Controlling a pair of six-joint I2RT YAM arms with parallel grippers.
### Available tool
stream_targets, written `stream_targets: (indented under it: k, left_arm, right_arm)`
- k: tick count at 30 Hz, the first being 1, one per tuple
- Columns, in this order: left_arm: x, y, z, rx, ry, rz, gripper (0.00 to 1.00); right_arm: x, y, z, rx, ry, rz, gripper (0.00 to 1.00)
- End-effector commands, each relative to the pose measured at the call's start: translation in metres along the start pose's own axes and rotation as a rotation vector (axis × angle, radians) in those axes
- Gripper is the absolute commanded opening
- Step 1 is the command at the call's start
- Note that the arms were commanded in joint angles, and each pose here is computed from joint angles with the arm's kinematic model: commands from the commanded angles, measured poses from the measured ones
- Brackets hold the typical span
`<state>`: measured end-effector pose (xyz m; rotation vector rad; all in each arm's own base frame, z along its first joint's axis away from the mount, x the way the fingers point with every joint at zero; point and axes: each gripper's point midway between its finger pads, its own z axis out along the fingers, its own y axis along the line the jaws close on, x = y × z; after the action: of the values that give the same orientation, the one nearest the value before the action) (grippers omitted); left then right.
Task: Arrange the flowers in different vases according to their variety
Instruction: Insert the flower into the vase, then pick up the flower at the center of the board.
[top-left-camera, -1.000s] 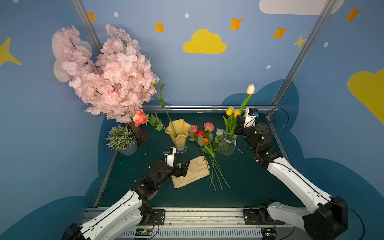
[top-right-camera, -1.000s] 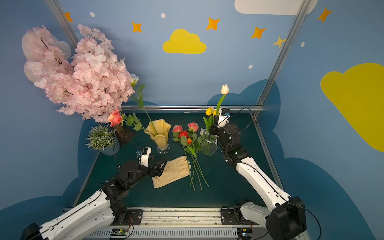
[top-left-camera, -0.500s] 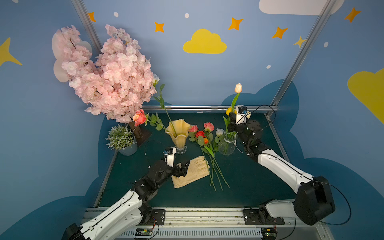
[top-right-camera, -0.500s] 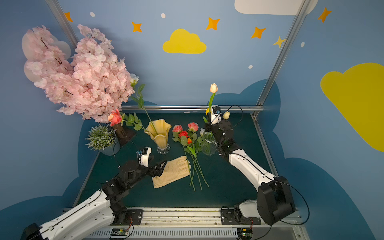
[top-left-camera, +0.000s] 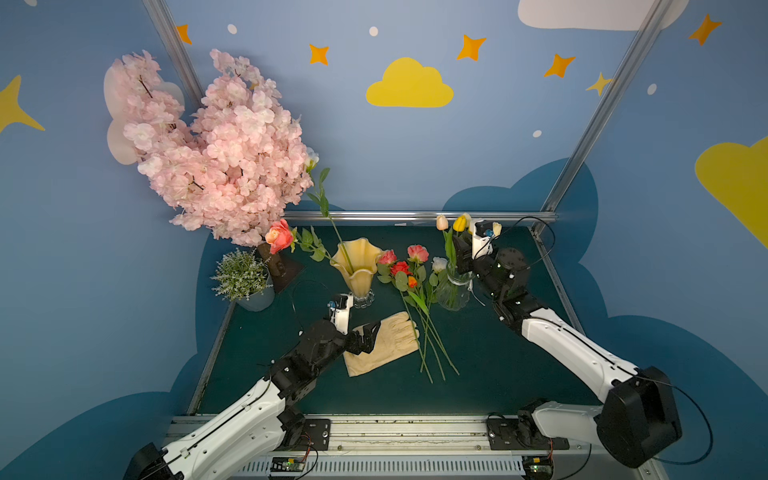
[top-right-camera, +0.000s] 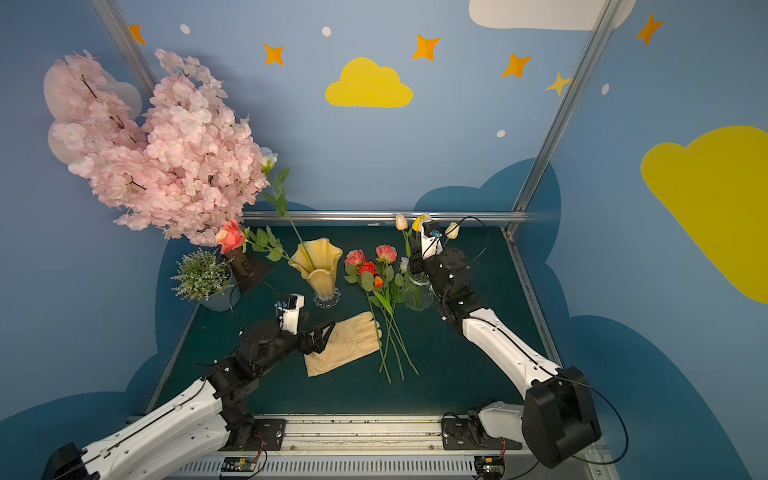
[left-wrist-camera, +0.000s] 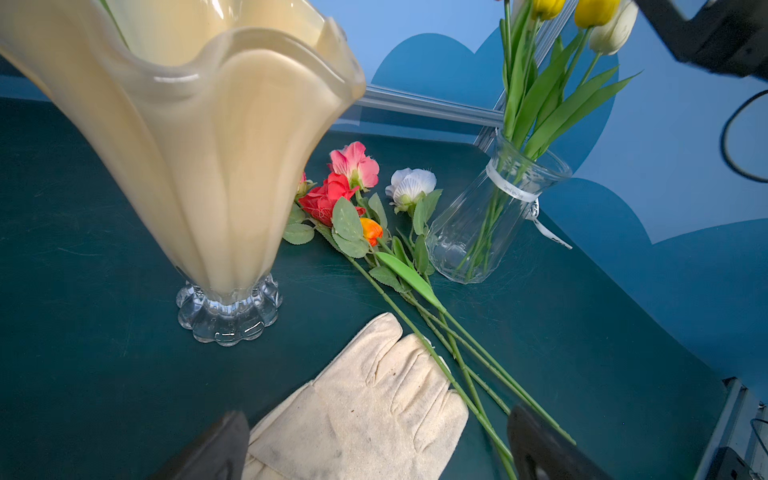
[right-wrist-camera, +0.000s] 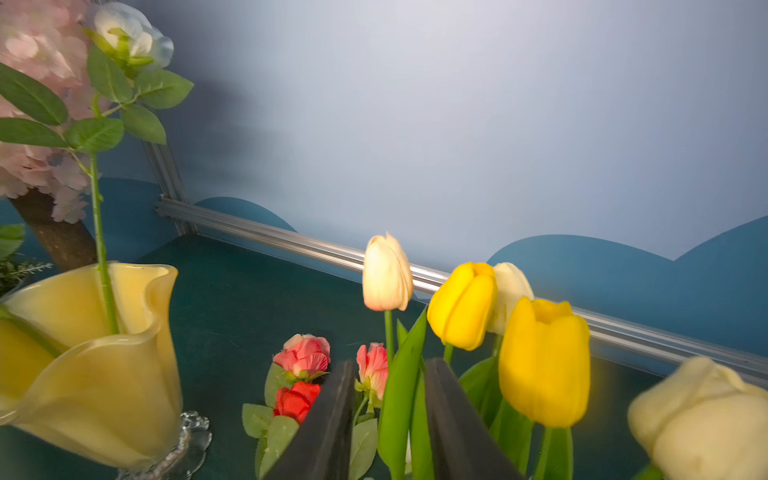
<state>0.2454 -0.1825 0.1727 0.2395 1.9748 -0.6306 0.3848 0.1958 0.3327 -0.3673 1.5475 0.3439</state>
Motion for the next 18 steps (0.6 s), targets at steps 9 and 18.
stream_targets:
  k: [9,18]
  left_arm:
    - [-0.006,-0.001,0.001,-0.013,0.007,0.011,1.0]
    - [0.01,-0.007,0.004,-0.014,0.138,-0.264,1.0]
  right_arm:
    - [-0.008,0.01,-0.087,-0.044,0.106,0.197,0.48]
    - [0.064,-0.012,-0.152,0.08,0.158,0.249,0.64]
